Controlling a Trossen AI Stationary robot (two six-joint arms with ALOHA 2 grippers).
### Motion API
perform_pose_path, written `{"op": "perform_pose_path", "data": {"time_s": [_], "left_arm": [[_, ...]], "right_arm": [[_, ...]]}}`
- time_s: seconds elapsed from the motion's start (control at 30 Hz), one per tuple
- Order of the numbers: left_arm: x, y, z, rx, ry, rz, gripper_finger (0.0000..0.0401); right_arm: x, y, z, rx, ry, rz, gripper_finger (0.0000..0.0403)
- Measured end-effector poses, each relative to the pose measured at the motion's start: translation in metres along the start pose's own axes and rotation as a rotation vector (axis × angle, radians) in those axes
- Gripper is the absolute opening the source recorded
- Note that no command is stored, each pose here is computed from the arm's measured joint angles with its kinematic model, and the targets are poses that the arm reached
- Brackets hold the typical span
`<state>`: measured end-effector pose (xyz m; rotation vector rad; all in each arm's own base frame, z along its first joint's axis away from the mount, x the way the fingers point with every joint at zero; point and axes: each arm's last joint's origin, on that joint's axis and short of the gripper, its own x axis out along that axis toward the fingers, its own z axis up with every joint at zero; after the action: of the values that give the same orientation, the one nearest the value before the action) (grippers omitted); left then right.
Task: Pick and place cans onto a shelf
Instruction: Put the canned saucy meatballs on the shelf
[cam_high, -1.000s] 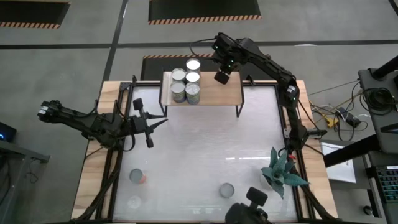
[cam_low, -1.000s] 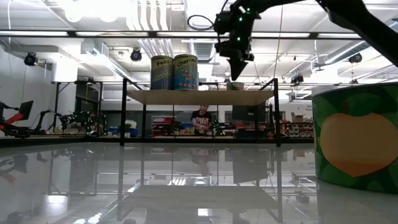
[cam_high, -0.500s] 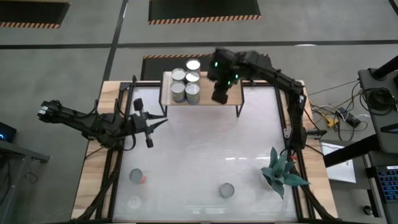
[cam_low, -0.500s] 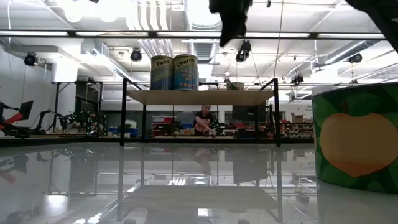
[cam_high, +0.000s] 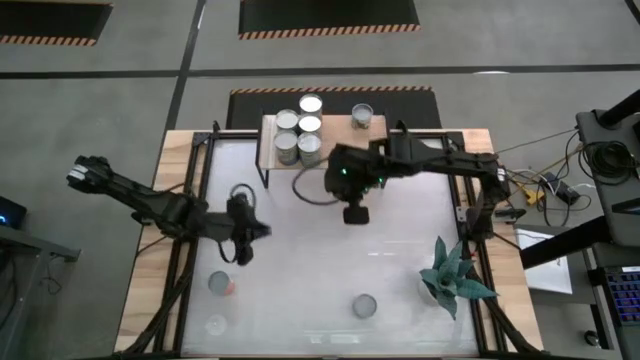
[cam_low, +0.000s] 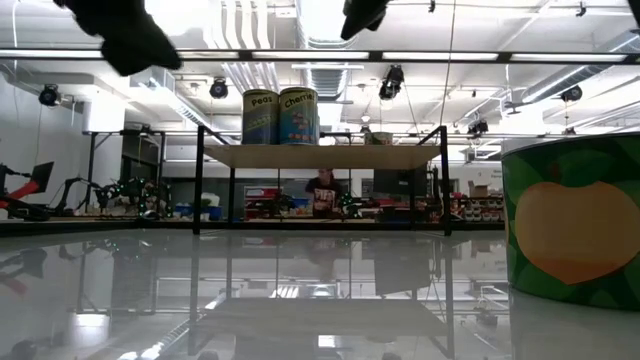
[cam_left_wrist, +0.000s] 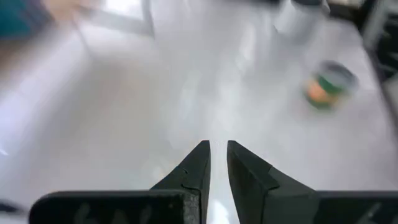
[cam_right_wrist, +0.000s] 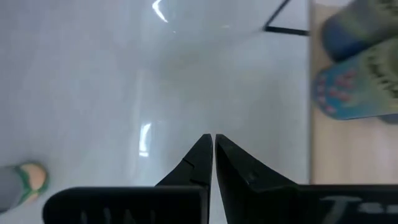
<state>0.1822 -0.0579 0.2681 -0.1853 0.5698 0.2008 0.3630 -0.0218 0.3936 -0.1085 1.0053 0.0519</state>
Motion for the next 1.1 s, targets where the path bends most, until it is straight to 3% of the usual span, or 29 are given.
{"op": "perform_pose_path", "data": {"time_s": [0.1, 0.3, 0.4, 0.77, 1.1], "left_arm": [[0.004, -0.010, 0.003, -0.118, 0.240, -0.052, 0.0036], [0.013, -0.028, -0.008, -0.320, 0.774, 0.100, 0.0036], [0.022, -0.045, -0.020, -0.340, 0.905, 0.114, 0.0036], [0.022, -0.083, -0.053, -0.512, 1.176, 0.188, 0.0041], [0.015, -0.091, -0.060, -0.510, 1.030, 0.274, 0.0131]], "right_arm": [[0.005, 0.013, -0.009, -0.028, -0.003, 0.017, 0.0009], [0.011, 0.023, -0.035, -0.045, -0.067, 0.017, 0.0009], [0.013, 0.024, -0.049, -0.046, -0.123, 0.006, 0.0009], [0.012, 0.030, -0.094, -0.034, -0.328, -0.021, 0.0009], [0.013, 0.031, -0.104, -0.030, -0.380, -0.027, 0.0009]]}}
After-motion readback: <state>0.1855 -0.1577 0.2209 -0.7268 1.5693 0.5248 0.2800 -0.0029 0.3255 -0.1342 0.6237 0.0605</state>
